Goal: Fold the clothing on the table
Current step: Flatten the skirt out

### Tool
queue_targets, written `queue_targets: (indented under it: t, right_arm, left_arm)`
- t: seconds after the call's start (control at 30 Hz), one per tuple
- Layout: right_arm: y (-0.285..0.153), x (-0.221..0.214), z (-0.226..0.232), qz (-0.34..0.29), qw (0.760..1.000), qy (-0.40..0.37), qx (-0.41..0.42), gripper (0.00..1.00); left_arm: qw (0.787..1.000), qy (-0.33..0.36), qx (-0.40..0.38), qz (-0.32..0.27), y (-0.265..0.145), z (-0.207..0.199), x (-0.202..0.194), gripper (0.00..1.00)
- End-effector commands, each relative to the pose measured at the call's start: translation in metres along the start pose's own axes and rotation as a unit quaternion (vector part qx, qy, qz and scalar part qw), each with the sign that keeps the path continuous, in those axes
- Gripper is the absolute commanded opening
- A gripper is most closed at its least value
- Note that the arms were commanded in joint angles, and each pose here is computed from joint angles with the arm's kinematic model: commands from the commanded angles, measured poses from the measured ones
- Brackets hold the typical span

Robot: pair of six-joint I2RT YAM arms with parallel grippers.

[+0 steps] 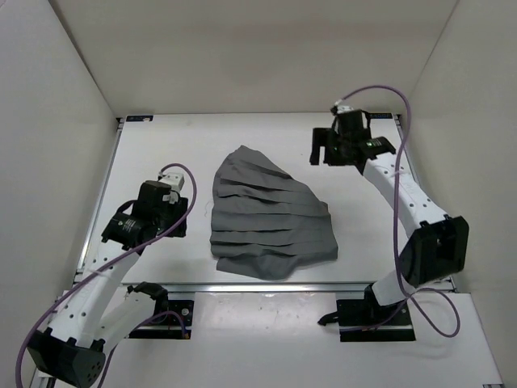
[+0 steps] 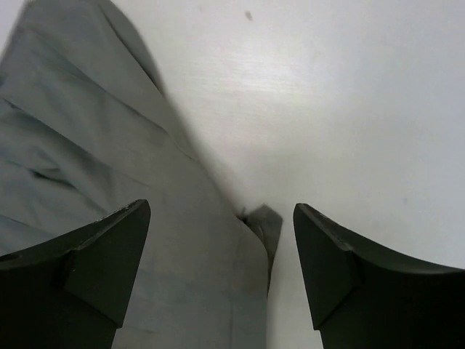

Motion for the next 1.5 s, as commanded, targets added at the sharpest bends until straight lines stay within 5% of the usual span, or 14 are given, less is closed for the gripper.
queue_targets:
  t: [0.0, 0.17, 0.23, 0.33, 0.53, 0.8, 0.83, 0.87, 0.9, 0.97, 1.13, 1.33, 1.37, 1.47]
  right_arm:
    - [-0.014, -0.013, -0.002, -0.02, 0.997, 0.056, 0.043, 0.77]
    - [-0.014, -0.059, -0.05, -0.007, 0.988, 0.152, 0.022, 0.78]
    - [-0.019, -0.077, -0.062, -0.01, 0.985, 0.172, 0.029, 0.73]
    - [-0.013, -0.107, -0.071, 0.012, 0.986, 0.164, 0.028, 0.62]
    - [0.001, -0.139, -0.056, 0.068, 0.988, 0.136, 0.026, 0.62]
    - [0.006, -0.184, -0.06, 0.091, 0.982, 0.162, 0.029, 0.66]
    - [0.009, -0.192, -0.063, 0.103, 0.98, 0.164, 0.032, 0.62]
    - [0.008, -0.192, -0.059, 0.106, 0.979, 0.167, 0.054, 0.46]
    - [0.007, -0.2, -0.049, 0.11, 0.975, 0.167, 0.1, 0.16]
    - [0.005, -0.202, -0.03, 0.104, 0.97, 0.164, 0.146, 0.0]
    - [-0.001, -0.191, 0.037, 0.066, 0.957, 0.102, 0.264, 0.0]
    - [-0.004, -0.193, 0.056, 0.104, 0.941, 0.062, 0.316, 0.1]
    - [-0.01, -0.19, 0.056, 0.087, 0.942, 0.056, 0.32, 0.02]
    - [-0.033, -0.185, 0.046, 0.029, 0.944, 0.057, 0.323, 0.0]
  left_arm:
    - [1.0, 0.008, -0.001, 0.004, 0.003, -0.003, 0.0, 0.63]
    - [1.0, 0.015, -0.006, -0.008, 0.0, -0.004, 0.002, 0.7]
    - [1.0, 0.017, -0.012, -0.013, -0.002, -0.003, 0.003, 0.49]
    - [0.997, 0.016, -0.075, 0.012, 0.001, -0.014, 0.012, 0.32]
    - [0.981, 0.0, -0.191, -0.023, 0.012, -0.057, 0.034, 0.45]
    - [0.931, -0.063, -0.355, -0.058, 0.029, -0.108, 0.063, 0.37]
    - [0.93, -0.069, -0.356, -0.052, 0.033, -0.109, 0.062, 0.36]
    - [0.932, -0.072, -0.352, -0.052, 0.035, -0.107, 0.062, 0.36]
    - [0.936, -0.077, -0.339, -0.054, 0.038, -0.103, 0.062, 0.37]
    - [0.941, -0.087, -0.322, -0.056, 0.041, -0.093, 0.059, 0.37]
    - [0.957, -0.105, -0.268, -0.045, 0.05, -0.071, 0.052, 0.38]
    - [0.959, -0.077, -0.271, -0.022, 0.054, -0.09, 0.055, 0.43]
    - [0.958, -0.073, -0.276, -0.02, 0.054, -0.094, 0.057, 0.43]
    - [0.954, -0.069, -0.291, -0.02, 0.055, -0.107, 0.065, 0.42]
Point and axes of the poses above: each gripper's point midway between its finger pads, its own y axis out along the fingers, its own z axis along the line the jaws close on, x = y × z, the point moved 8 cm from there along -y, back along the fingers, and after that the axes turned 6 degrees about y, right-handed, at the moved point
